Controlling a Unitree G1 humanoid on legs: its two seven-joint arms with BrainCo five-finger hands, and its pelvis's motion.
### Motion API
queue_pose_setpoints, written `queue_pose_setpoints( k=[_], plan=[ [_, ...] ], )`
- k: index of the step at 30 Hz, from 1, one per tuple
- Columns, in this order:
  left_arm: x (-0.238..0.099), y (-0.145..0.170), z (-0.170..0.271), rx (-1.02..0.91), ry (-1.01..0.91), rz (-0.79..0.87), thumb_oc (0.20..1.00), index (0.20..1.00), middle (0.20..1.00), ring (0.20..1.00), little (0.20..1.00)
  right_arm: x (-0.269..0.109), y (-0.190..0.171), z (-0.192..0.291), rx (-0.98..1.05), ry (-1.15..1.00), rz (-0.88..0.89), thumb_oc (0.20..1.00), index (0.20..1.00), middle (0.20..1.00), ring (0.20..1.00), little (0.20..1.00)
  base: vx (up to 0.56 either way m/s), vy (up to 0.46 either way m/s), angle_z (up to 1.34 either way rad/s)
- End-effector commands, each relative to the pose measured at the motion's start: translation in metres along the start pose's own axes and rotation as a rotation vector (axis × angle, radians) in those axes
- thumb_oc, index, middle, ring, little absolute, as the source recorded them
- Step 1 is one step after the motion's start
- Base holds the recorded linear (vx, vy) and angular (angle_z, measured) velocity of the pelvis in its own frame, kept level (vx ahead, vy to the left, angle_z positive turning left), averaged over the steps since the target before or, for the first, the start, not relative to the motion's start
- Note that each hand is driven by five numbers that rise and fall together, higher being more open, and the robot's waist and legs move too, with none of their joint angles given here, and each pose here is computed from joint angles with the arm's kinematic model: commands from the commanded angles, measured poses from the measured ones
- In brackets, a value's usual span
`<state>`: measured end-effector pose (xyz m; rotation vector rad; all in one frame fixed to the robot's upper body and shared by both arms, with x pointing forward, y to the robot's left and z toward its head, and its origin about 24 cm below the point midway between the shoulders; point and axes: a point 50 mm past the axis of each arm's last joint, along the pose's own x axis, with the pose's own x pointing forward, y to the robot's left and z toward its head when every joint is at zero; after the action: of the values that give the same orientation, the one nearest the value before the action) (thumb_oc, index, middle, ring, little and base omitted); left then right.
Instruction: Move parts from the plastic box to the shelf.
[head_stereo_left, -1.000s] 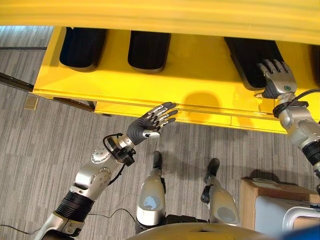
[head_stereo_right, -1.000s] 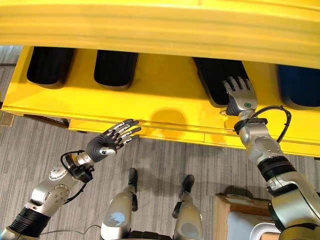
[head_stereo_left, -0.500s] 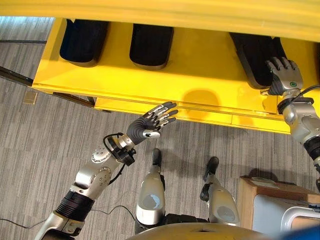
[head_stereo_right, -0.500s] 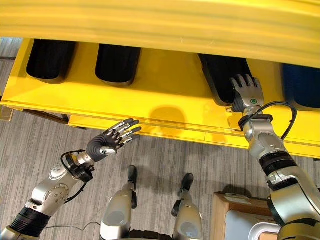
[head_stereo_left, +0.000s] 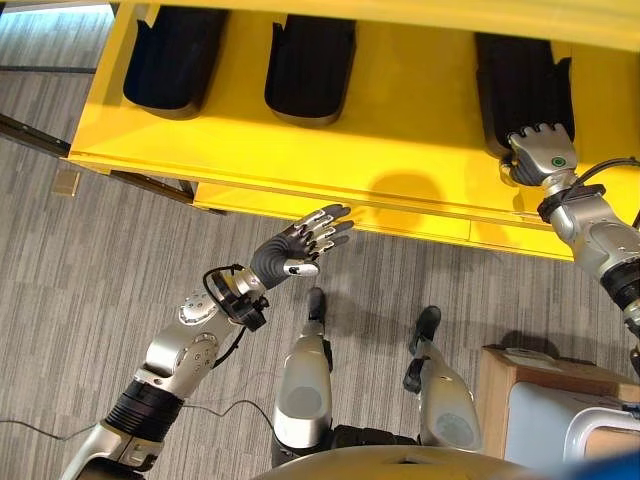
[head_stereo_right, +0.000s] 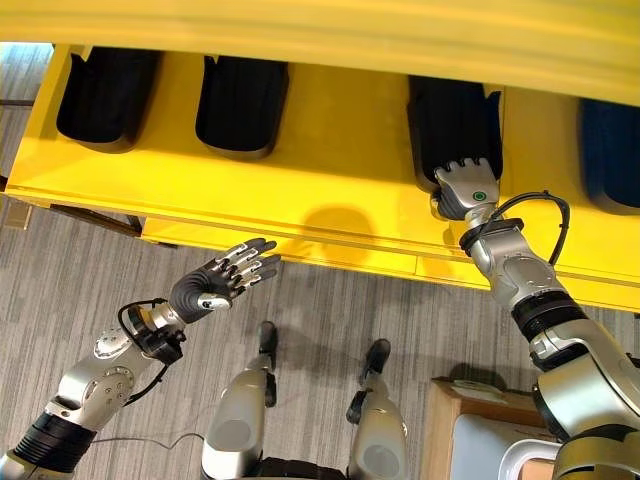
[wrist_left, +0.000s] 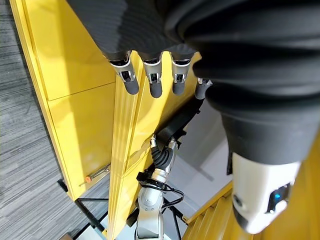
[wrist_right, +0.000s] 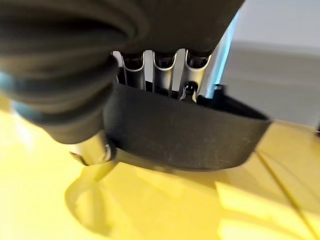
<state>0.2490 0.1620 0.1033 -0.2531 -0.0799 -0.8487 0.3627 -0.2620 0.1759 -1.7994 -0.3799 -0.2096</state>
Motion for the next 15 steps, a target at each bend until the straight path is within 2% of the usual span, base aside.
queue_pose_setpoints(
  k=[1, 15],
  plan=[
    [0.0019, -0.0142, 0.0109, 0.034, -0.074, -0.047, 1.000, 1.000, 1.000, 1.000, 1.000, 0.0112, -0.0246, -0.0116, -0.087, -0.009, -0.096, 0.200, 0.200, 0.200, 0.200, 0.200, 0.00, 0.008, 0.05],
    [0.0014, -0.0153, 0.0087, 0.022, -0.065, -0.061, 1.000, 1.000, 1.000, 1.000, 1.000, 0.0168, -0.0295, -0.0026, -0.096, -0.051, -0.122, 0.200, 0.200, 0.200, 0.200, 0.200, 0.00, 0.000, 0.00]
  ],
)
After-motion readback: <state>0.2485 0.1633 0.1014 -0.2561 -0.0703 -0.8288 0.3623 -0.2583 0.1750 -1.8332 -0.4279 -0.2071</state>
